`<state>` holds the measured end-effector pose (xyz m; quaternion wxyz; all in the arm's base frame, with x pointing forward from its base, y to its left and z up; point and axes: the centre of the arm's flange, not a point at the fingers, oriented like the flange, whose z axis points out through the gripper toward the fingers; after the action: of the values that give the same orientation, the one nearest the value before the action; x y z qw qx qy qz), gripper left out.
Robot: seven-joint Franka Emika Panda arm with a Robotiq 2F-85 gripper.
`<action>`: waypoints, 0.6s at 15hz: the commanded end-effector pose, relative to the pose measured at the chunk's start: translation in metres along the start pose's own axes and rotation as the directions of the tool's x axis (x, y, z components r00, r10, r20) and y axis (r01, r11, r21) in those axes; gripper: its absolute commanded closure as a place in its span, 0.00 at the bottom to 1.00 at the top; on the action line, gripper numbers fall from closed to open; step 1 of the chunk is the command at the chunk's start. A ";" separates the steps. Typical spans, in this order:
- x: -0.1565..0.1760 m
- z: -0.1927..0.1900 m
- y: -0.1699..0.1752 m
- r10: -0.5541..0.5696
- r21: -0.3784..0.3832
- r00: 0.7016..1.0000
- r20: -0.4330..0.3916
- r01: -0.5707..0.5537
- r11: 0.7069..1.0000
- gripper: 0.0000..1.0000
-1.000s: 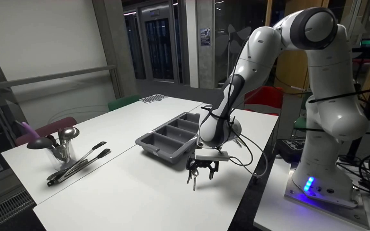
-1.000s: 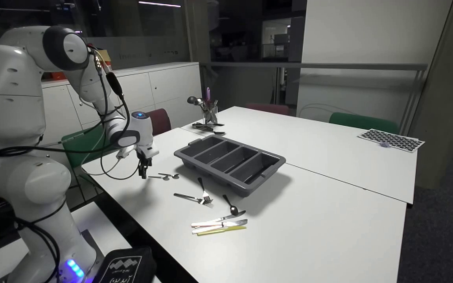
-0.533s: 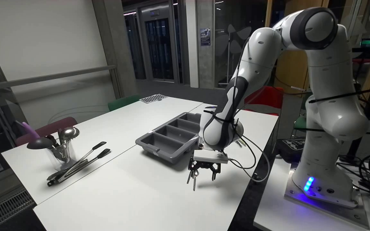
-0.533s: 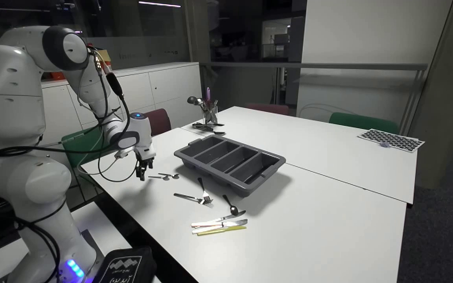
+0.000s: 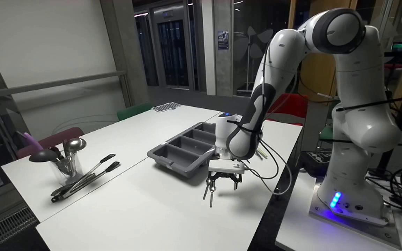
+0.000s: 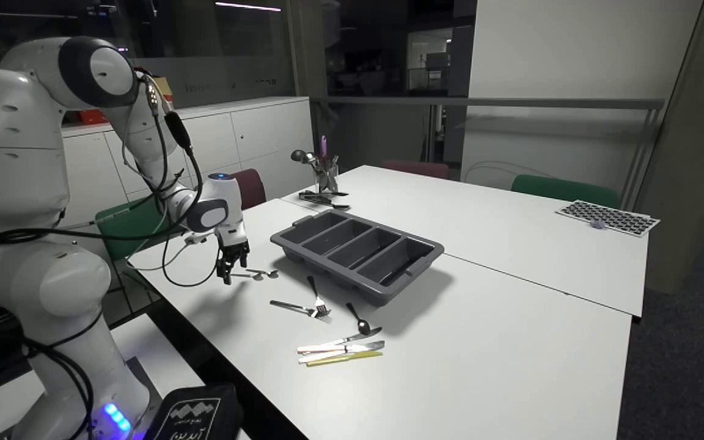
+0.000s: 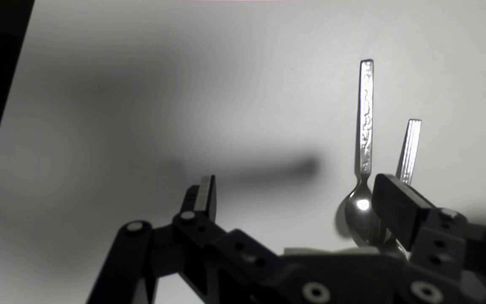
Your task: Pick up one spoon and put it in the grey object
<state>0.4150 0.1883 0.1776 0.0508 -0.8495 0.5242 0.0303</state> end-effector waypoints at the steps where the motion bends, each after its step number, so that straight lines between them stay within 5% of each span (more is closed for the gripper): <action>1: -0.004 -0.031 -0.011 0.027 -0.048 0.999 -0.028 -0.029 0.998 0.00; 9: 0.009 -0.050 -0.048 0.011 -0.045 1.000 -0.013 -0.011 0.999 0.00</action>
<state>0.4473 0.2015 0.2179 0.0291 -0.8473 0.5293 0.0316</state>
